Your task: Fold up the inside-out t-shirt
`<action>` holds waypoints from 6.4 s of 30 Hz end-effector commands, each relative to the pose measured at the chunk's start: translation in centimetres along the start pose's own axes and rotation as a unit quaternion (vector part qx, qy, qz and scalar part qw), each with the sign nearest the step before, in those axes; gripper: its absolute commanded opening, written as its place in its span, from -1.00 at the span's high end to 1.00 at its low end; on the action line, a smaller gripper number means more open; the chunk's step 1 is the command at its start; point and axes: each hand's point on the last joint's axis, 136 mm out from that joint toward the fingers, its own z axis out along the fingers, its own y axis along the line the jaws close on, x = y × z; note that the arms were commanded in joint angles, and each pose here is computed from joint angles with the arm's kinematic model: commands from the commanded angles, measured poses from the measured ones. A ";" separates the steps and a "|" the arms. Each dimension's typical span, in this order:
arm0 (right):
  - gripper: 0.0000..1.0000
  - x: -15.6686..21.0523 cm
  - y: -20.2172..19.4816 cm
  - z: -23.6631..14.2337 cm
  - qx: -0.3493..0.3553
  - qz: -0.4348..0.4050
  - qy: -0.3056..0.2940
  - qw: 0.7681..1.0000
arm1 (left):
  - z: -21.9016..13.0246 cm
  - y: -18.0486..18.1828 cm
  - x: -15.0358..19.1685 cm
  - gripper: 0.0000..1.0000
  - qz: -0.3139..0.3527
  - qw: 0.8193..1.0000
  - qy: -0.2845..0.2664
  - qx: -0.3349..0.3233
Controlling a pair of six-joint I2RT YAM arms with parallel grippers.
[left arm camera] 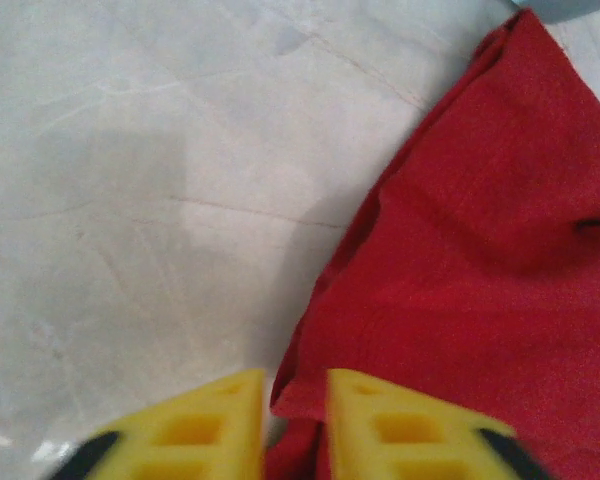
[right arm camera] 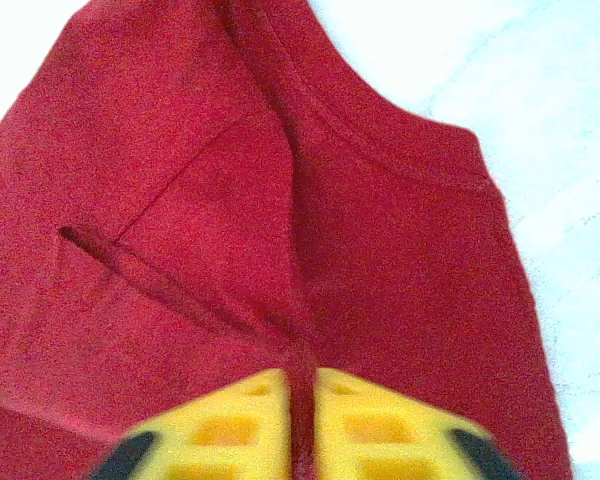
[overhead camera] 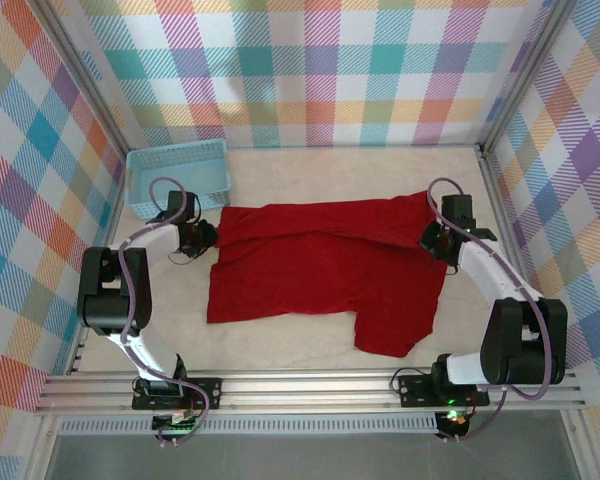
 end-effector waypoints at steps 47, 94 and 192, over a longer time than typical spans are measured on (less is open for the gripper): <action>0.15 -19.5 10.9 13.8 -0.036 0.005 0.039 0.999 | 1.9 -11.8 0.5 -0.39 0.093 0.995 0.006 0.036; -0.09 -1.3 1.2 6.4 0.007 0.015 0.125 0.992 | -2.2 -5.6 13.8 -0.54 0.161 0.985 0.049 -0.036; 0.29 6.3 4.9 2.4 -0.130 0.001 0.187 0.974 | -5.9 -1.7 13.9 1.00 0.170 0.984 0.009 -0.056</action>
